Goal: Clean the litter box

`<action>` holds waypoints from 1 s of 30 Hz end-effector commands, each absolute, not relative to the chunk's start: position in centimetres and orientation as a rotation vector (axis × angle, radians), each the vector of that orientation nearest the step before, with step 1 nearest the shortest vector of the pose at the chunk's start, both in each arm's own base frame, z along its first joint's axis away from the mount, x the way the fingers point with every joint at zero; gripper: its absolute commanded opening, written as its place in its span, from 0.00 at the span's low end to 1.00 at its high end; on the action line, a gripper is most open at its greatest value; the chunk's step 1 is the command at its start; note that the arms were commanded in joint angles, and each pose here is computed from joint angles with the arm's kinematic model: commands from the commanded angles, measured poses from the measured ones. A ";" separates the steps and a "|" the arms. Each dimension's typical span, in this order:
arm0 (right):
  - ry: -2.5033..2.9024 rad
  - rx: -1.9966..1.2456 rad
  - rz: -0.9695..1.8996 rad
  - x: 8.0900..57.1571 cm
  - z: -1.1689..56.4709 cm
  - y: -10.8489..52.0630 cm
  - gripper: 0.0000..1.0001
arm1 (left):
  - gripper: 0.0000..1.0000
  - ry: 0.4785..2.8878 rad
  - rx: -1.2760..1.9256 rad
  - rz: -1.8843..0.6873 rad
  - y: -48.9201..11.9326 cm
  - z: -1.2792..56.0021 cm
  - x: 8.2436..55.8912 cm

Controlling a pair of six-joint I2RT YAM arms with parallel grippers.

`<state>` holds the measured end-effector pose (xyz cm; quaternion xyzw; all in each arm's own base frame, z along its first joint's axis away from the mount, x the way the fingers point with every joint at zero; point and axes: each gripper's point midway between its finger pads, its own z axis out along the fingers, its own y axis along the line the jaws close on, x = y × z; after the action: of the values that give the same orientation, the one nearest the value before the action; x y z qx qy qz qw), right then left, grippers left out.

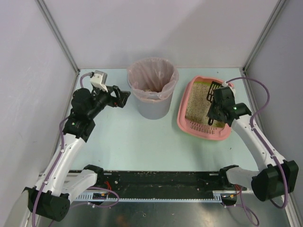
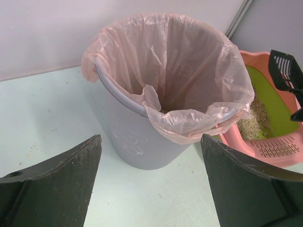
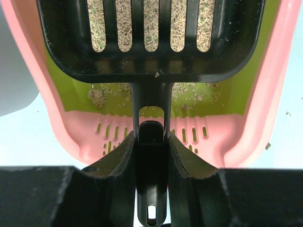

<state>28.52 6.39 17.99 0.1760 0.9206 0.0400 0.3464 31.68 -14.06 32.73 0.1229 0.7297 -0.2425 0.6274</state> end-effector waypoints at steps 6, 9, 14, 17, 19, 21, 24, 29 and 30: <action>2.391 0.362 0.168 35.3 15.3 6.0 0.00 | 0.90 1.584 0.265 -0.526 -13.3 34.7 31.3; 2.436 0.326 0.148 36.3 12.9 6.6 0.00 | 0.90 1.578 0.267 -0.527 -13.3 34.9 31.2; 2.498 0.340 0.118 37.0 9.7 6.6 0.00 | 0.90 1.580 0.266 -0.525 -13.3 34.7 31.3; 2.525 0.342 0.108 37.3 8.3 6.6 0.00 | 0.90 1.582 0.268 -0.526 -13.3 34.6 31.4; 2.532 0.339 0.110 37.3 8.0 6.6 0.00 | 0.90 1.583 0.268 -0.526 -13.3 34.6 31.4; 2.537 0.331 0.115 37.3 7.8 6.7 0.02 | 0.90 1.582 0.268 -0.526 -13.3 34.6 31.5; 2.544 0.331 0.113 37.3 7.4 6.7 0.13 | 0.90 1.582 0.269 -0.527 -13.3 34.6 31.4; 2.554 0.341 0.074 37.3 6.9 6.2 0.30 | 0.90 1.583 0.270 -0.528 -13.3 34.5 31.4; 2.558 0.343 0.070 37.2 6.7 6.1 0.34 | 0.90 1.582 0.270 -0.528 -13.3 34.6 31.4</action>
<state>36.14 6.49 6.55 0.1260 0.9564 0.0341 0.2611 31.31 -13.77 33.55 0.1209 0.7146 -0.2402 0.6457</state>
